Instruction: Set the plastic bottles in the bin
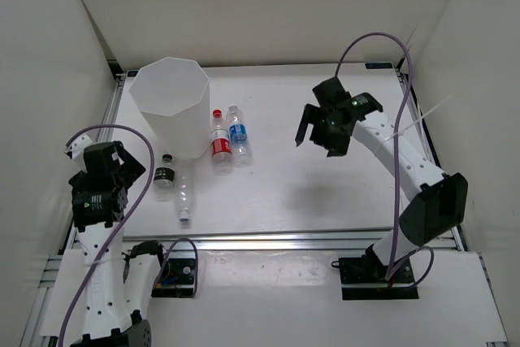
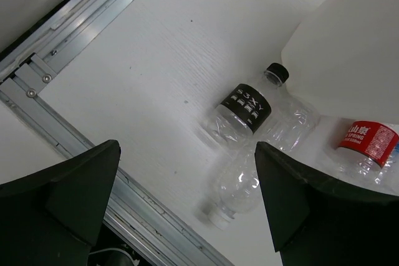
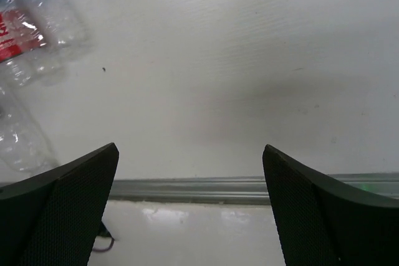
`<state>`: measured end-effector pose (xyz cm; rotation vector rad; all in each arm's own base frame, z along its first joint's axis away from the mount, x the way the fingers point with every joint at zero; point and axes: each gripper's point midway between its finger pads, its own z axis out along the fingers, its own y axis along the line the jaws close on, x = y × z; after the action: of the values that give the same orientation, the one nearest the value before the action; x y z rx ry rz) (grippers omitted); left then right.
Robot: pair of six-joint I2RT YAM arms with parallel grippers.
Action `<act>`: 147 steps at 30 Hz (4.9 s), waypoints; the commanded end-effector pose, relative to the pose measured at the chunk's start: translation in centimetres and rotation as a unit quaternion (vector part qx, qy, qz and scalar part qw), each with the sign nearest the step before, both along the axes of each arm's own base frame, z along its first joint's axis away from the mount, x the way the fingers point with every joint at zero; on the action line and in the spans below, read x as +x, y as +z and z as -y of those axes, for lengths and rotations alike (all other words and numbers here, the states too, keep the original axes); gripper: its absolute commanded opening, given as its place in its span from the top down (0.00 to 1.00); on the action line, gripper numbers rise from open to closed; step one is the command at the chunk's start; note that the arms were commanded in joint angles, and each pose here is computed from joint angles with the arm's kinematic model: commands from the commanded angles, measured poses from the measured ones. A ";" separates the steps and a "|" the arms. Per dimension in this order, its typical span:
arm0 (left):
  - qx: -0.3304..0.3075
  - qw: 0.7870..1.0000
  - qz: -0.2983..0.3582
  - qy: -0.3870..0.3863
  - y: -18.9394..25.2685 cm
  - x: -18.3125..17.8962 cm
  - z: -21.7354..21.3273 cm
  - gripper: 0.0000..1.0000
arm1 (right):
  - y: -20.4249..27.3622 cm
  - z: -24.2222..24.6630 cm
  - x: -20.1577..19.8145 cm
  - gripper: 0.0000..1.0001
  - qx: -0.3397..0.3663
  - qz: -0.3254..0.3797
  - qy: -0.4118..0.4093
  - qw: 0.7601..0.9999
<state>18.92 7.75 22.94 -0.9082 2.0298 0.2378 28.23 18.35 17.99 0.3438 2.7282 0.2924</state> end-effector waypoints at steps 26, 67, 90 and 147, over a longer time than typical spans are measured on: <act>-0.031 0.994 -0.024 -0.102 -2.2 1.9 3.1 0.00 | -7.2 -18.9 14.1 0.00 0.251 -0.023 0.248 0.935; -0.061 0.991 -0.070 -0.097 -4.3 -0.4 4.5 0.00 | 30.2 -27.5 13.7 0.84 0.433 0.426 0.203 0.768; -0.016 0.993 -0.026 -0.115 -1.9 -1.0 5.0 0.00 | 28.1 -18.2 12.1 0.01 0.207 0.473 0.114 0.849; -0.067 0.986 0.050 -0.146 0.3 1.6 7.0 0.00 | -13.8 -28.2 11.3 0.36 0.409 -0.122 0.248 0.870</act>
<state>20.20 0.67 21.56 -0.6840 2.1255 -0.0842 40.67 46.45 4.88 -0.1549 2.6862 1.6323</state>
